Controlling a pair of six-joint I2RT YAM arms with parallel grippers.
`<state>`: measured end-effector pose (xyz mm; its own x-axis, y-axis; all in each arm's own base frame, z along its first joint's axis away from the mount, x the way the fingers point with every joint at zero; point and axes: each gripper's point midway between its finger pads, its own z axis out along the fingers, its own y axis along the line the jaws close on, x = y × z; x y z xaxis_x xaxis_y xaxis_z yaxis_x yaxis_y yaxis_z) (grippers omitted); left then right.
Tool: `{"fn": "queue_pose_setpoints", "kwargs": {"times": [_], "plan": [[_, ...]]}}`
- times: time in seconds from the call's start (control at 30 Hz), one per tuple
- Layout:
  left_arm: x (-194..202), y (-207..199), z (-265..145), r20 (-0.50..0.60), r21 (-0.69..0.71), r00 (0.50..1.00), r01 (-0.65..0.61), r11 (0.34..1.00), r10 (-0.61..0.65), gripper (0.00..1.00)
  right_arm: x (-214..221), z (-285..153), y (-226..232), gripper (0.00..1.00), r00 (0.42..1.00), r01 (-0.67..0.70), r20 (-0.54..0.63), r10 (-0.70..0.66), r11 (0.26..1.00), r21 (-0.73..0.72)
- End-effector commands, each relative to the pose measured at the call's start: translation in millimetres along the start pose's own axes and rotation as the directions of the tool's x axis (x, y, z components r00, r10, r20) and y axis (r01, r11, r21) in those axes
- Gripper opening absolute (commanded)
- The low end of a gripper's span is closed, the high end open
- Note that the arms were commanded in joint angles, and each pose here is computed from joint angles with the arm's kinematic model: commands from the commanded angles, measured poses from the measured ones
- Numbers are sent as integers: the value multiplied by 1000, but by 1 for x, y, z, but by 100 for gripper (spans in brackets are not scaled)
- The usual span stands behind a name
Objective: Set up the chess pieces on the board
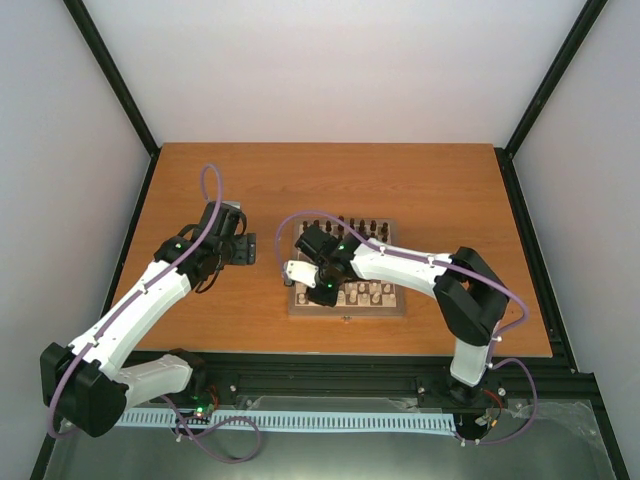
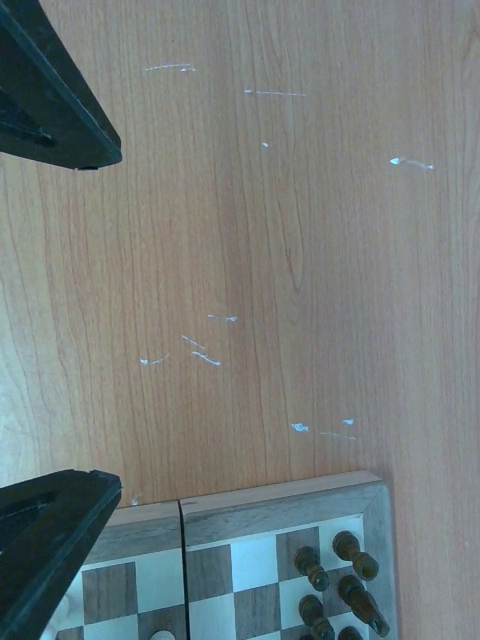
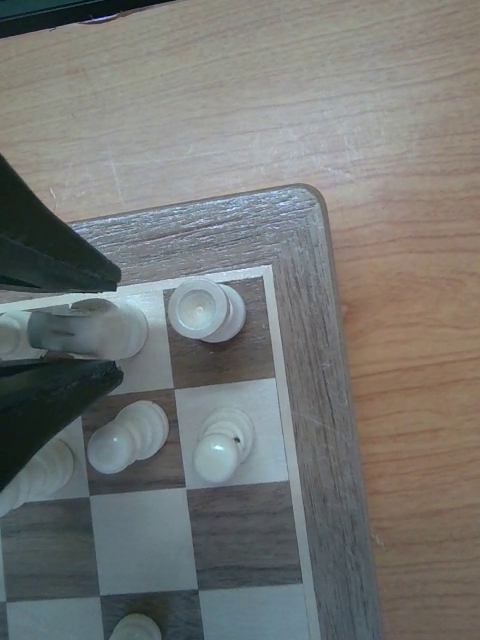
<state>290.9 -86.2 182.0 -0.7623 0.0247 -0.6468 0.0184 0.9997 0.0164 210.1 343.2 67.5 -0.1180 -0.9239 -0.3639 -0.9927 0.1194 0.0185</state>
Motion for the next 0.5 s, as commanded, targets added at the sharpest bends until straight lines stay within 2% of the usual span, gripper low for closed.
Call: {"fn": "queue_pose_setpoints", "kwargs": {"times": [0.0, 0.1, 0.23, 0.33, 0.47], "plan": [[0, -1, 1, -8, 5, 1000, -19, 1000, 19, 84, 1, 7, 4, 22, 1000, 0, -11, -1, 1000, -22], [1, -1, 1, -9, 8, 1000, -19, 1000, 19, 84, -3, -1, 4, 27, 1000, -13, 5, 13, 1000, -26], [1, -2, 1, -10, 15, 1000, -21, 1000, 22, 84, -18, -31, -6, 32, 996, -35, 83, 36, 999, -15], [1, -3, 1, -10, 21, 1000, -22, 1000, 22, 84, -23, -49, -26, 34, 990, -66, 130, 63, 998, 21], [0, -4, 0, -8, 25, 1000, -23, 999, 23, 84, -15, -56, -59, 36, 983, -141, 132, 129, 986, 87]]}}
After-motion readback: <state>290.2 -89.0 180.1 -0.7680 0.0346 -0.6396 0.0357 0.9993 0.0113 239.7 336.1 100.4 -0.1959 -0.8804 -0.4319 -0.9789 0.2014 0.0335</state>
